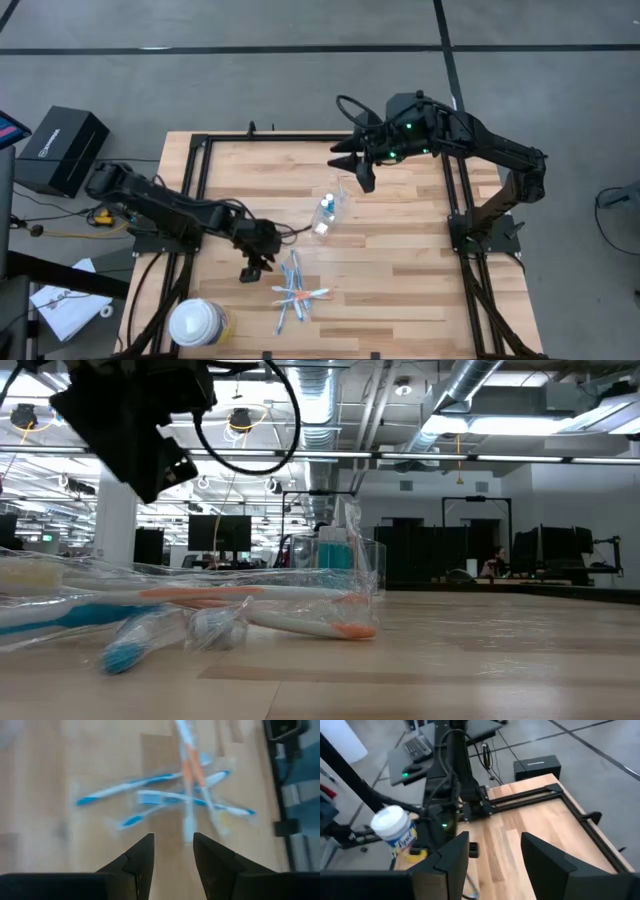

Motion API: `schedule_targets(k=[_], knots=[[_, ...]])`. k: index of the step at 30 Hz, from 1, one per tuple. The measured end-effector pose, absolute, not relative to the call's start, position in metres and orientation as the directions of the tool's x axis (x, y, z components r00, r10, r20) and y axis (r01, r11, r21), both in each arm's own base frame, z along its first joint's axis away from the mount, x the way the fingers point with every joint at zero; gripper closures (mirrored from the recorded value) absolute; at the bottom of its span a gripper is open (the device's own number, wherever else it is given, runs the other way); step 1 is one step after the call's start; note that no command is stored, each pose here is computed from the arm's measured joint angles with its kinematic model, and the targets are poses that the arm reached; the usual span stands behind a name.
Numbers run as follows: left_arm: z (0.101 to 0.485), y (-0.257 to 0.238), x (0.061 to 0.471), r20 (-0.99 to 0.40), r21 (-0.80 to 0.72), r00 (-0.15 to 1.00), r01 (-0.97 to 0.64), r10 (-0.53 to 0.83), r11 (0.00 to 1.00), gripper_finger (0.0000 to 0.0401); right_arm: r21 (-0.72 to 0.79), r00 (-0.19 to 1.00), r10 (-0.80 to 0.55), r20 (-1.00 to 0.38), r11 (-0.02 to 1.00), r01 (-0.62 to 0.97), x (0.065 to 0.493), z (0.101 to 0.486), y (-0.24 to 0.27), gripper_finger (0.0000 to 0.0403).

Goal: Pick & Place toothbrushing station
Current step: Put the bottom orange toothbrush into the right section of the transparent organizer

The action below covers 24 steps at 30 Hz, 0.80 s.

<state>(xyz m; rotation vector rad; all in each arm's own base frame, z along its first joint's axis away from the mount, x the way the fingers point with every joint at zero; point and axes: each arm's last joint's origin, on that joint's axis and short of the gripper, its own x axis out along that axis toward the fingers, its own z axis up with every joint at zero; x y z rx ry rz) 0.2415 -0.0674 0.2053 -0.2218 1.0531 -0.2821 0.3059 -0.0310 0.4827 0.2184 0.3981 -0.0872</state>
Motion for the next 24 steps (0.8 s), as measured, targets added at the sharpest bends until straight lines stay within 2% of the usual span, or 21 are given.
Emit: schedule_targets(k=[5, 12, 24], knots=[[0.203, -0.091, 0.244, -0.789, -0.382, 0.464, 0.143, -0.403, 0.913, 0.0258, 0.164, 0.917, -0.027, -0.397, 0.981, 0.100, 0.299, 0.486, -0.030, 0.0231], [0.192, -0.112, 0.243, -0.811, -0.393, 0.442, 0.077, -0.384, 0.916, 0.0227, 0.147, 0.925, 0.000, -0.379, 0.987, 0.061, 0.294, 0.490, -0.028, 0.0229], [0.177, -0.129, 0.258, -0.757, -0.536, 0.457, -0.027, -0.467, 0.844, 0.0229, 0.139, 0.927, 0.024, -0.374, 0.990, 0.030, 0.292, 0.491, -0.027, 0.0230]])
